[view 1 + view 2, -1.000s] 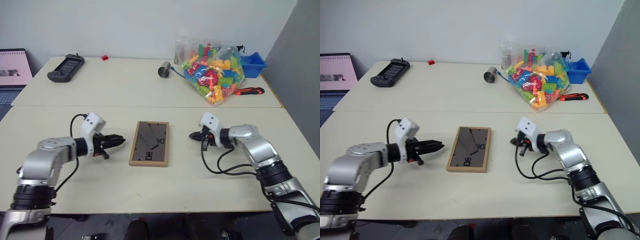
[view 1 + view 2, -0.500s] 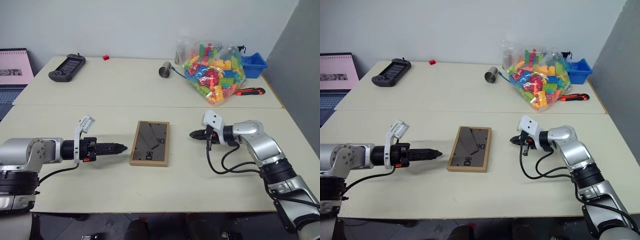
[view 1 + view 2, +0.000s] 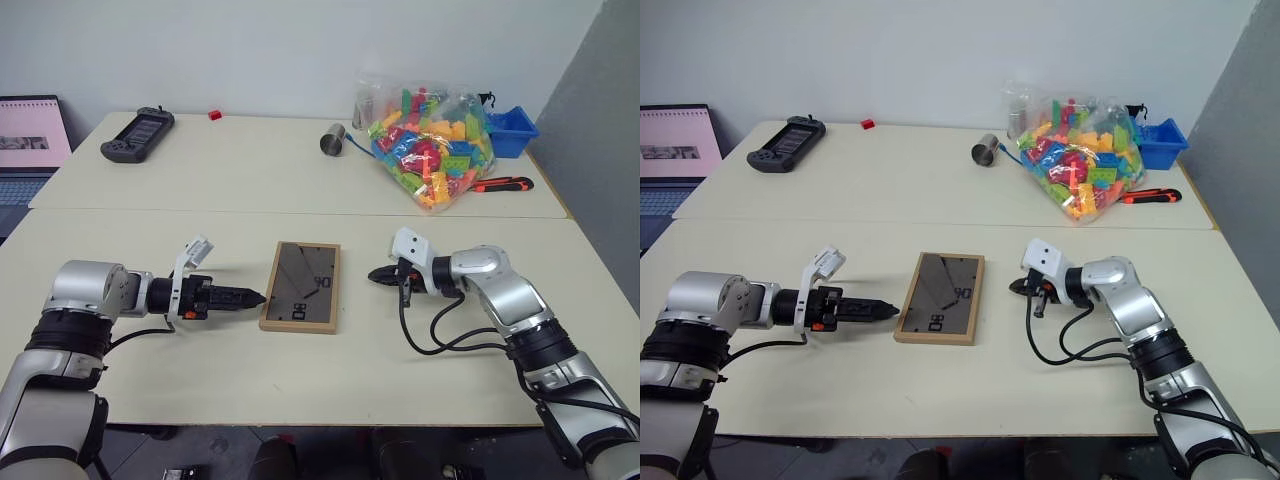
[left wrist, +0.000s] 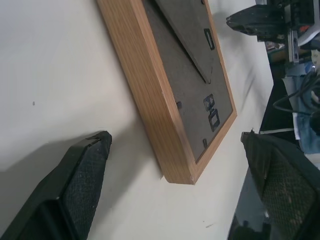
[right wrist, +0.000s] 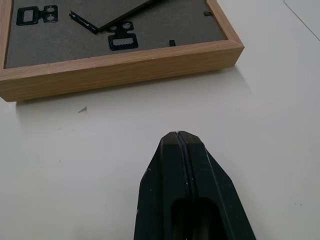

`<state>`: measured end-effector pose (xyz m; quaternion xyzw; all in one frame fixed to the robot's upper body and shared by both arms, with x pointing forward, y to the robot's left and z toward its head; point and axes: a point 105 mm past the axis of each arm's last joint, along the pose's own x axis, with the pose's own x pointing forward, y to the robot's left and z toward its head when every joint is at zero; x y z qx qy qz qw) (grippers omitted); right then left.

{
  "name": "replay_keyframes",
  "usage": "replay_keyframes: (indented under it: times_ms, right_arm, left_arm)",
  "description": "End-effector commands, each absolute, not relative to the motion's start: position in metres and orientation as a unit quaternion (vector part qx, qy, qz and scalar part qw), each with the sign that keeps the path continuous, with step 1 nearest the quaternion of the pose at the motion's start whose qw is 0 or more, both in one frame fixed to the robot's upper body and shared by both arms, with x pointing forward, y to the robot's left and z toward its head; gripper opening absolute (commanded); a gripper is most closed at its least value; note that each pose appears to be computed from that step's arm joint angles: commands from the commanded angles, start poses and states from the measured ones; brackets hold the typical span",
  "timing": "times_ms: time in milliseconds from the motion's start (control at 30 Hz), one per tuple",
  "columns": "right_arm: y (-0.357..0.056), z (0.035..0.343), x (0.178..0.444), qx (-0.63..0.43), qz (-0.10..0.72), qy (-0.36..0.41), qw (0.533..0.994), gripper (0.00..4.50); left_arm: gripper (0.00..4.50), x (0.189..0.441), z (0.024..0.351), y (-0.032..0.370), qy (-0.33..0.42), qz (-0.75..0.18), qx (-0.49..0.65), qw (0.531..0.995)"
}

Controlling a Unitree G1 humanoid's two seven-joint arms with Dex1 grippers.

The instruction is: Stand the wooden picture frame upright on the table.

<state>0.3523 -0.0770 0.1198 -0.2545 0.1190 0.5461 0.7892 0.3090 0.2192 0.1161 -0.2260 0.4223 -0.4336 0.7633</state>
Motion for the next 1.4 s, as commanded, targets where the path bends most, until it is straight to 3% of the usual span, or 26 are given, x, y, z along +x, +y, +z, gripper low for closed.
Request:
replay_keyframes:
  times_ms: [33,600,1367,1400]
  right_arm:
    - [-0.065,0.124,0.35,-0.261,0.551,0.104,0.786,0.0]
    - [-0.013,0.115,0.352,-0.234,0.559,0.093,0.79,0.0]
    - [0.004,0.122,0.353,-0.218,0.562,0.078,0.794,0.0]
    - [0.003,0.122,0.354,-0.219,0.561,0.079,0.795,0.0]
  left_arm:
    - [4.47,0.311,0.1,0.207,0.461,-0.428,-0.229,0.743]
    - [4.47,0.324,0.104,0.18,0.431,-0.472,-0.222,0.736]
    - [4.47,0.328,0.097,0.182,0.416,-0.472,-0.195,0.752]
    - [4.3,0.329,0.096,0.183,0.414,-0.47,-0.192,0.755]
